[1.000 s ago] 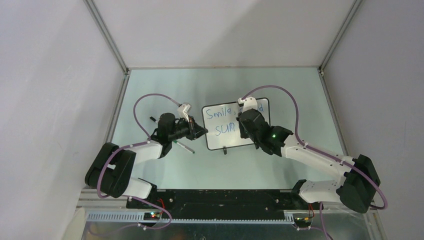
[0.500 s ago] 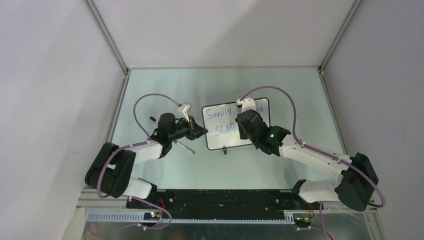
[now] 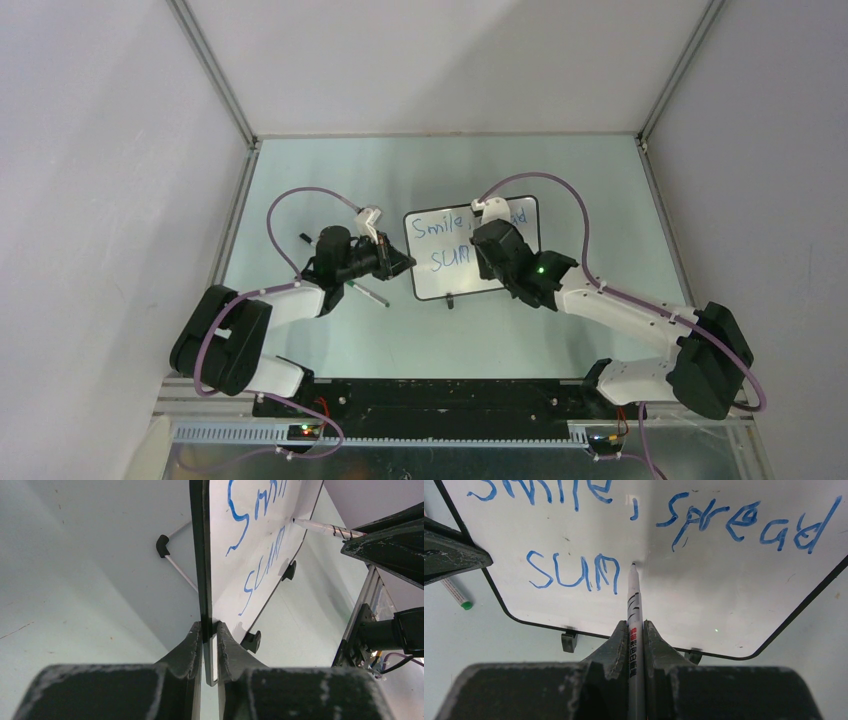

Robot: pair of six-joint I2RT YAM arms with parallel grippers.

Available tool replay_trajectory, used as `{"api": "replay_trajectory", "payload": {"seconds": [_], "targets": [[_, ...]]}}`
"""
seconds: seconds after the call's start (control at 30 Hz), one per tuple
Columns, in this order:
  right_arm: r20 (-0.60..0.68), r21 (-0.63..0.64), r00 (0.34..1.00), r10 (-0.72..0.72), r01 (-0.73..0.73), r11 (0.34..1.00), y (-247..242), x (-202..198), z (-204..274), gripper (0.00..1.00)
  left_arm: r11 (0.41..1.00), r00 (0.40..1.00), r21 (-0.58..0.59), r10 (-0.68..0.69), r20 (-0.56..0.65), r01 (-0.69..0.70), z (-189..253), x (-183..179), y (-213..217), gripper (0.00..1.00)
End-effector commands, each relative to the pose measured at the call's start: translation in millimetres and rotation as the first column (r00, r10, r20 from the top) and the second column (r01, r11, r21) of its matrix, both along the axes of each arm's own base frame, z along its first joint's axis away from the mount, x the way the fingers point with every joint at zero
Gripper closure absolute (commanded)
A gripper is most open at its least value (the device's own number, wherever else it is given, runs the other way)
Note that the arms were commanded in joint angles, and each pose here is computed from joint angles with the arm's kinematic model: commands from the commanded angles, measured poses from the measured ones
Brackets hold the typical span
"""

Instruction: Write a sentence on the whiteboard

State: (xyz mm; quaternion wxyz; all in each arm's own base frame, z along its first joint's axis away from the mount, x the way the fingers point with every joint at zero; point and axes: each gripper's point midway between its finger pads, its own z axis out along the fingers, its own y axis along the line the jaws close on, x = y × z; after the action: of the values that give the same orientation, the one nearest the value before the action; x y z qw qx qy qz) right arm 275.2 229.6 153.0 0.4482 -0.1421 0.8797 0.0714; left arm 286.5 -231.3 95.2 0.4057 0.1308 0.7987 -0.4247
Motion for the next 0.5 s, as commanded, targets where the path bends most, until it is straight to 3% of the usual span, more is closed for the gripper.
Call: {"api": "replay_trajectory", "payload": {"seconds": [0.0,0.47], "targets": [[0.011,0.010,0.999,-0.036,0.036,0.999,-3.3,6.5,1.9,1.00,0.999,1.000,0.040,-0.012,0.023,0.011,0.1,1.3,-0.2,0.94],[0.009,0.000,0.999,-0.049,0.049,0.999,-1.3,14.7,0.1,1.00,0.999,1.000,0.041,-0.011,0.024,0.011,0.5,1.4,-0.3,0.94]]}}
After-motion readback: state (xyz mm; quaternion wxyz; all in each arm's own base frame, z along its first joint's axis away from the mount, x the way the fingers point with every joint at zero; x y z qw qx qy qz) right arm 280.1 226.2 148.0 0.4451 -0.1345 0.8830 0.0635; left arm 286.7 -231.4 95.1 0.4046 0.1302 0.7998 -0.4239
